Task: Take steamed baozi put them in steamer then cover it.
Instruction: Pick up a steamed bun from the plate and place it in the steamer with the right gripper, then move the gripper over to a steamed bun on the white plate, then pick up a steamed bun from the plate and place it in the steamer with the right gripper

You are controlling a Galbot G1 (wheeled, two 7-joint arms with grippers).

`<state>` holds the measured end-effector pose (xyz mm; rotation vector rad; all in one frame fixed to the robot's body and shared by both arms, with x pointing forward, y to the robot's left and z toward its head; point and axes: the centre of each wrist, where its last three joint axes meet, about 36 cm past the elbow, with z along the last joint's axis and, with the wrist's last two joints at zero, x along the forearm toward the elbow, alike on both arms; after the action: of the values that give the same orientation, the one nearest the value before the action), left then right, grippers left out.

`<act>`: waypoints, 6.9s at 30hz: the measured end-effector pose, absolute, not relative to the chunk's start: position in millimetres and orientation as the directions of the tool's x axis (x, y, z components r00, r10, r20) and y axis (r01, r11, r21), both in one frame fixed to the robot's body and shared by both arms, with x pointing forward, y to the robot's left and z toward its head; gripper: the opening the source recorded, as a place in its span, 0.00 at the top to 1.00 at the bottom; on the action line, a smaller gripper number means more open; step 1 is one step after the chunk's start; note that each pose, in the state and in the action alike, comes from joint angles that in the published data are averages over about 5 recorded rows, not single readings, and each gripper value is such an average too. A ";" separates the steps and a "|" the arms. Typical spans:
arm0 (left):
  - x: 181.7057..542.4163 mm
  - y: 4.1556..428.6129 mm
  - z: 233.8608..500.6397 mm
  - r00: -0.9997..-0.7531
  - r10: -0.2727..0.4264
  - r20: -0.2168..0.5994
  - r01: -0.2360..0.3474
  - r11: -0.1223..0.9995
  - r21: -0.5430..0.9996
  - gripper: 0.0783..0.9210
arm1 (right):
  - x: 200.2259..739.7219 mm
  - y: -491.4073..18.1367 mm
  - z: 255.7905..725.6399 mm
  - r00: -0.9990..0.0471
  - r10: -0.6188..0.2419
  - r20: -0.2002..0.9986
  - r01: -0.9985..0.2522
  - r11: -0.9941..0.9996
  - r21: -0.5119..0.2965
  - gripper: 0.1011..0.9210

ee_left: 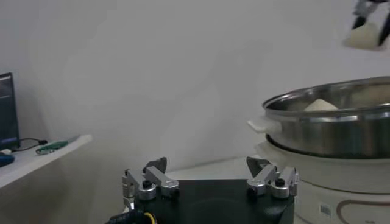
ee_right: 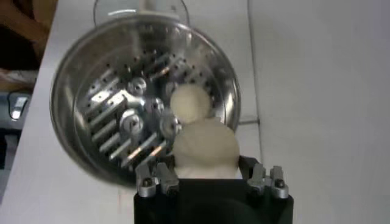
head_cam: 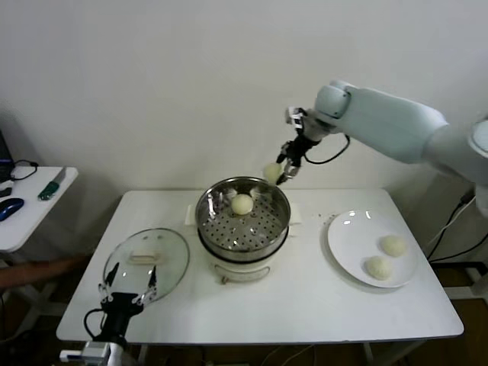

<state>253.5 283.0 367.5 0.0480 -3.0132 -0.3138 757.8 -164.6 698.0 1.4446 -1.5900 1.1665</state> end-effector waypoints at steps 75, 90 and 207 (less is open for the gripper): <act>258.2 284.8 371.2 -0.993 -0.046 0.107 -0.020 0.973 0.228 0.12 | 665.2 -360.6 635.8 -0.079 -0.144 0.986 -0.995 -0.044 -0.086 0.12; 254.2 286.0 370.2 -0.991 -0.066 0.118 -0.037 0.971 0.235 0.12 | 630.0 -435.0 528.4 -0.009 0.001 1.000 -0.999 -0.037 -0.009 0.12; 250.9 284.4 356.0 -0.986 -0.037 0.163 0.008 0.964 0.265 0.12 | 637.2 27.4 597.2 -0.106 0.059 0.993 0.062 -0.996 0.066 0.26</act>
<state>250.9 284.4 356.0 0.0221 -2.9470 -0.3991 637.2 27.4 597.2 2.1016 0.1425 2.3330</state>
